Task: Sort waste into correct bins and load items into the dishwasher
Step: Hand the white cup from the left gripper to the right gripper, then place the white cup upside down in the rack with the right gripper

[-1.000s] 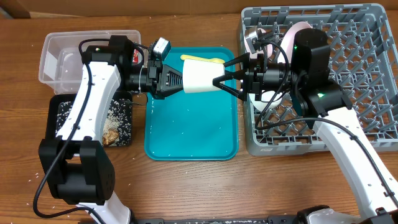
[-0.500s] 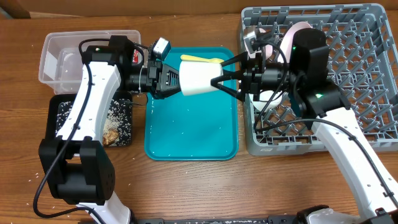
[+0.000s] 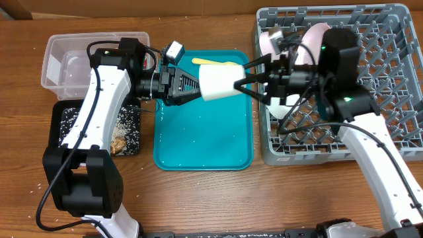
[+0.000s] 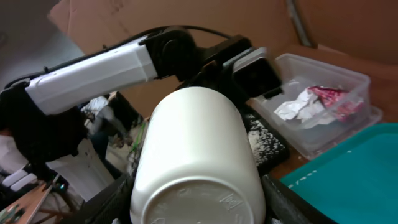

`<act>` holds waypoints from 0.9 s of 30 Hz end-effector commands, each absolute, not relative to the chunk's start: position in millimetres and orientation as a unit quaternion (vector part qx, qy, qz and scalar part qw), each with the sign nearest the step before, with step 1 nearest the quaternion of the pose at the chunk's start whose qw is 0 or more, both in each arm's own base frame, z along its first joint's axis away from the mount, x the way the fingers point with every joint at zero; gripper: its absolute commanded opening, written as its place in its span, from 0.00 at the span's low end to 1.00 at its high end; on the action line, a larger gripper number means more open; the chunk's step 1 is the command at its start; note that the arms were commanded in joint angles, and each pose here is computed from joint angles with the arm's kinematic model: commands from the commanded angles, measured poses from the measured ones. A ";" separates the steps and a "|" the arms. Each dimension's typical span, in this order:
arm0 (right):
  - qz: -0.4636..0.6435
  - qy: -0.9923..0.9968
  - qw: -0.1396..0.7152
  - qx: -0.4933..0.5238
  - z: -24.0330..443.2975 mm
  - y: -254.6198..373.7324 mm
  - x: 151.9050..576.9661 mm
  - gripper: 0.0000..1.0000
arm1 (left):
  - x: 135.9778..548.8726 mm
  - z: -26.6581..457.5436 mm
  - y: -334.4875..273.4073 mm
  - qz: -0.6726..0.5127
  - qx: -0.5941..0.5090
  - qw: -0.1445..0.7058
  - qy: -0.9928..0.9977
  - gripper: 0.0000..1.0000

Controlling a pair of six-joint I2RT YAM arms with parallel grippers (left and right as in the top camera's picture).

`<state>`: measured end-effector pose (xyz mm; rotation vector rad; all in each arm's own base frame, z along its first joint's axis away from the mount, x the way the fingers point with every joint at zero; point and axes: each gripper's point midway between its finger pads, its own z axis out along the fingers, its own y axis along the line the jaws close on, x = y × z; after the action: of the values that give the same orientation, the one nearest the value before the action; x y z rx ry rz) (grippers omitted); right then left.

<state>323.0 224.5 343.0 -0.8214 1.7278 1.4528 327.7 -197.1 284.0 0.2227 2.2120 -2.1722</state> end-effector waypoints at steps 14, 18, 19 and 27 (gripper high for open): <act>0.343 0.874 0.342 -0.024 283.7 96.9 361.6 0.33 | 343.5 239.4 -191.2 -0.584 0.135 0.071 0.798 0.34; 0.187 0.933 0.302 0.055 272.7 51.3 336.1 0.33 | 361.2 197.5 -171.4 -0.460 0.156 0.099 0.868 0.37; 0.161 0.941 0.290 0.066 269.8 44.2 329.8 0.33 | 364.8 188.9 -166.0 -0.431 0.157 0.102 0.883 0.37; 0.051 0.973 0.198 0.109 234.2 32.9 296.6 0.33 | 390.7 143.2 -126.9 -0.218 0.093 0.111 0.965 0.40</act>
<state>294.8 49.1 239.0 0.2246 2.7114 0.3547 377.6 -150.4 159.5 0.3845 2.7403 -0.9824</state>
